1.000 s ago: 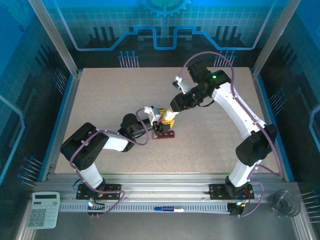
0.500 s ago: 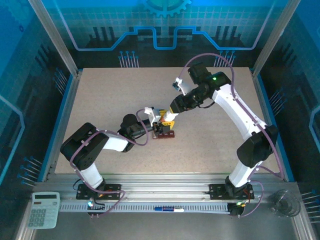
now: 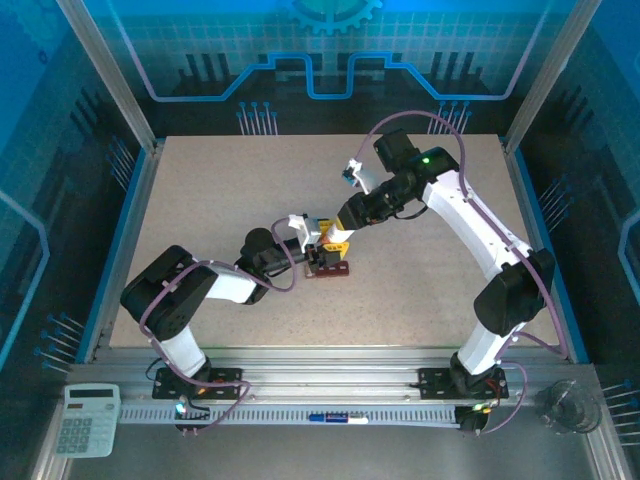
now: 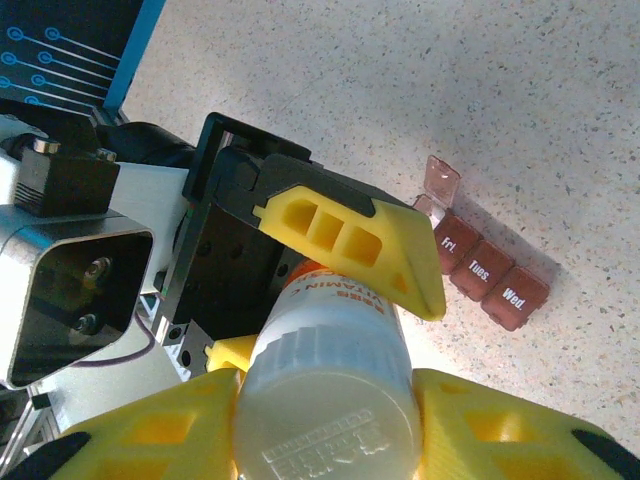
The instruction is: Sort the pills into containers
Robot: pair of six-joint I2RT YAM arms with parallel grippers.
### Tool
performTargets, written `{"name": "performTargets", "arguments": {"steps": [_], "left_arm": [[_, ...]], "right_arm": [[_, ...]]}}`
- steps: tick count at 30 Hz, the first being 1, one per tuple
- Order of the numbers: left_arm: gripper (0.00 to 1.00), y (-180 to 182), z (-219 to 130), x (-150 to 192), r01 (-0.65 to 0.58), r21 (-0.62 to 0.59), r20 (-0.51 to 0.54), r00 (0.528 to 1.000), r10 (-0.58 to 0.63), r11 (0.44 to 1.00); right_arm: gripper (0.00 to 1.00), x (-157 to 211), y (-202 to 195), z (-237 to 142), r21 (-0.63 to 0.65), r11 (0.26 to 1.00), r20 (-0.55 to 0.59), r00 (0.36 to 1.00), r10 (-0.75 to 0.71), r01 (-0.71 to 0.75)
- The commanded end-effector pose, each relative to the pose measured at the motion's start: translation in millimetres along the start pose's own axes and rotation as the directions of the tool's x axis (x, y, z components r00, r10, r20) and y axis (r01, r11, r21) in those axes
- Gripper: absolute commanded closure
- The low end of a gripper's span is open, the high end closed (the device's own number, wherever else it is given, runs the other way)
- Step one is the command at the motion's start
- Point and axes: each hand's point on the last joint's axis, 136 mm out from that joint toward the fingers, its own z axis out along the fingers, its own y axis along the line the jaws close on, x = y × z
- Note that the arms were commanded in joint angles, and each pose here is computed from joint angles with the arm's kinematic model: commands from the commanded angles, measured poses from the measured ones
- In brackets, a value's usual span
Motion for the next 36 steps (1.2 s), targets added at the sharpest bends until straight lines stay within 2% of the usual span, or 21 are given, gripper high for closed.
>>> {"name": "performTargets", "arguments": {"steps": [1,10,18,23,27,36], "left_arm": [[1.0,-8.4,2.8,-23.3,-0.049,0.037,0.064,0.997,0.047,0.998],[1.0,-14.0,6.0,-24.7,-0.035,0.082,0.049,0.998,0.031,0.996],[1.0,-11.9,8.1,-31.1,-0.034,0.078,0.064,0.998,0.029,0.996],[1.0,-8.1,8.2,-36.4,-0.047,0.053,0.081,0.996,0.043,0.998],[1.0,-5.0,7.9,-37.6,-0.065,0.031,0.083,0.995,0.062,0.997],[1.0,-3.6,7.0,-29.7,-0.057,0.023,0.073,0.996,0.055,0.998]], "right_arm": [[0.57,7.7,9.1,6.0,-0.036,0.999,-0.036,0.999,0.0,-0.001],[0.58,16.3,-4.5,19.1,0.033,0.999,-0.109,0.994,-0.013,0.017],[0.59,20.1,-6.1,33.6,0.031,0.999,-0.109,0.994,0.028,-0.025],[0.6,23.0,-10.2,51.8,0.038,0.988,-0.072,0.986,0.153,-0.151],[0.6,23.4,-7.6,61.4,-0.022,0.963,-0.008,0.964,0.267,-0.267],[0.55,22.8,-9.7,55.3,0.005,0.959,0.028,0.959,0.283,-0.283]]}}
